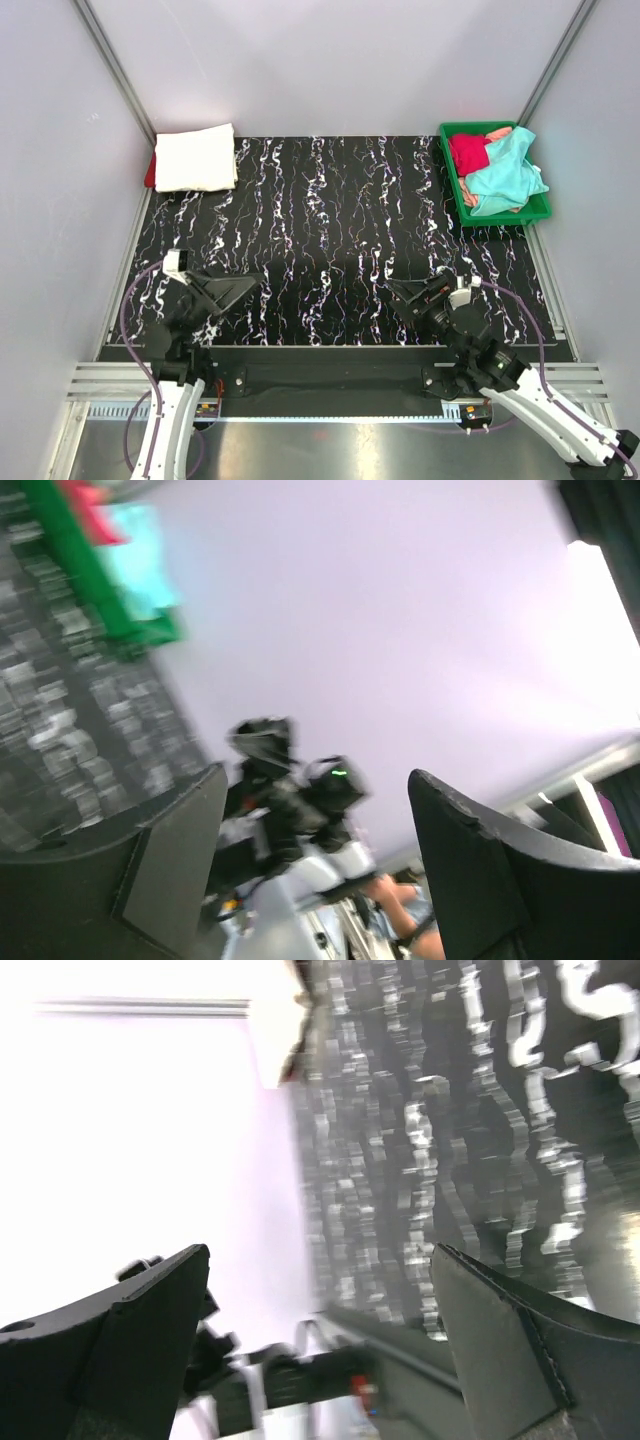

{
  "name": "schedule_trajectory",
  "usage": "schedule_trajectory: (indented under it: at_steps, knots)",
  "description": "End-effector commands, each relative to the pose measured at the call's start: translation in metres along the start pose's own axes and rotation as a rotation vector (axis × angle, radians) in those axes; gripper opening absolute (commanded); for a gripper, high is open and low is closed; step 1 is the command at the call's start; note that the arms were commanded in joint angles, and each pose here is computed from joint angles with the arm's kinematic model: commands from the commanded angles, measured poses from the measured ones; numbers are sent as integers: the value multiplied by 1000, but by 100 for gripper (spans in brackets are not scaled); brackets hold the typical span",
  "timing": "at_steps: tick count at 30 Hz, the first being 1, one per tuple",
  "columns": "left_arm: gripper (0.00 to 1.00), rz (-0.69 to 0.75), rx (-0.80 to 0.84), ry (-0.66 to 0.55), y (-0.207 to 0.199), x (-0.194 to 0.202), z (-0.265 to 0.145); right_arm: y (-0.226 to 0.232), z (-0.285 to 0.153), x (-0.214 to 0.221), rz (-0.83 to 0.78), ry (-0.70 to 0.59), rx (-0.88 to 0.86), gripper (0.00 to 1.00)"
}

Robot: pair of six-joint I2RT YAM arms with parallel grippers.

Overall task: Fold and stack the t-shirts
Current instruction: Reset both grippers

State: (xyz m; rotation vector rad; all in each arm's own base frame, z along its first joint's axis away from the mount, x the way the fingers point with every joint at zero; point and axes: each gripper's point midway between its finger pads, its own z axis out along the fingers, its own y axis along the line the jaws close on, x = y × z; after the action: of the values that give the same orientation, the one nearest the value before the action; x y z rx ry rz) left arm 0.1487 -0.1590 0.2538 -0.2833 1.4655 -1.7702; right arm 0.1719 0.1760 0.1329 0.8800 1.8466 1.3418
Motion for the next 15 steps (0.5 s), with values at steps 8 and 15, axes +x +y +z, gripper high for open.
schedule_trajectory:
  at_steps: [8,15]
  knots:
    - [83,-76,145,68,11,26,-20,-41,4,11,35,40,81,100]
    - [83,-77,143,87,12,29,-21,-51,3,14,47,57,123,100]
